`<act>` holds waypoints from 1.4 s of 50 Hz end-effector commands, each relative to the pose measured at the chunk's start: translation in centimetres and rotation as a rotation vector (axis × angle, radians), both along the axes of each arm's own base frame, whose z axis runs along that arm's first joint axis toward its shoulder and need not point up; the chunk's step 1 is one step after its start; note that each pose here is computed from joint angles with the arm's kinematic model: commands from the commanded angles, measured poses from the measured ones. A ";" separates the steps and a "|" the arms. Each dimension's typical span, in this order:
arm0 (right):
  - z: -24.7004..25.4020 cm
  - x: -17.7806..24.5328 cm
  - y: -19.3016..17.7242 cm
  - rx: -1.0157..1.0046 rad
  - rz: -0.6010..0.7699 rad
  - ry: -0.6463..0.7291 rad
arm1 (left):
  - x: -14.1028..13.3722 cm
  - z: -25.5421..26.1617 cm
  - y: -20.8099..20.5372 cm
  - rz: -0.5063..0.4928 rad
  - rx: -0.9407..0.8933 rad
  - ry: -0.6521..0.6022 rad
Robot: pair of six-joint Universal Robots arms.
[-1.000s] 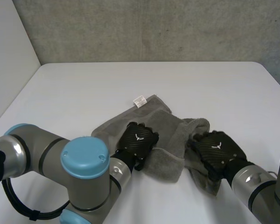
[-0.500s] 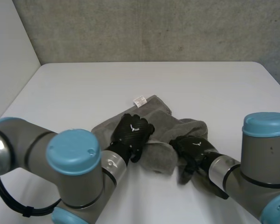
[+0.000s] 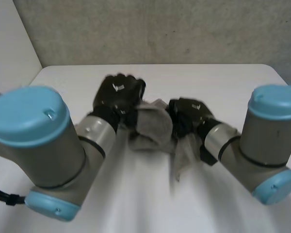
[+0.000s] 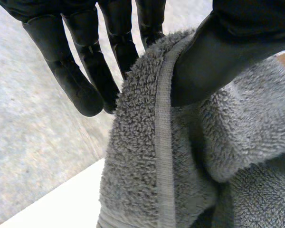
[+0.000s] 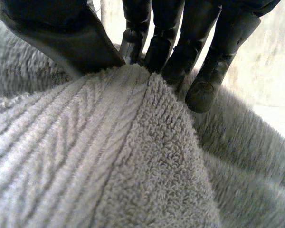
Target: Fold the towel.
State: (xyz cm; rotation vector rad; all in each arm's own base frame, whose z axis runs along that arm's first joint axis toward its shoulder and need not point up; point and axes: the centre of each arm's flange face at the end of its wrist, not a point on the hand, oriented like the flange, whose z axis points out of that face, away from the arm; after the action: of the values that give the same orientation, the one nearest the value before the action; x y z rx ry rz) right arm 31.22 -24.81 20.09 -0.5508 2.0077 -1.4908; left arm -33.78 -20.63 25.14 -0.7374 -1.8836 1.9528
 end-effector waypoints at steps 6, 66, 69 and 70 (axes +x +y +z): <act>13.7 -2.8 -2.2 -0.433 -0.066 0.130 | 2.8 10.8 0.7 0.028 -0.129 0.295; -5.5 -8.1 5.9 0.046 0.088 0.450 | 6.7 -5.4 -4.8 0.233 0.216 0.057; -5.9 -8.2 5.9 0.042 0.080 0.451 | 6.8 -5.9 -5.1 0.240 0.228 0.051; -6.0 -8.3 5.8 0.033 0.074 0.449 | 6.8 -6.2 -5.1 0.241 0.235 0.046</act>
State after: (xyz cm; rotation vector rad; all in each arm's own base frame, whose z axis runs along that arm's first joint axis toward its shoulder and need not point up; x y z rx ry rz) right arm 23.21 -18.90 14.61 -1.0127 2.3081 -1.3487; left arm -27.40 -25.11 19.83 -0.4220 -2.1710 1.8352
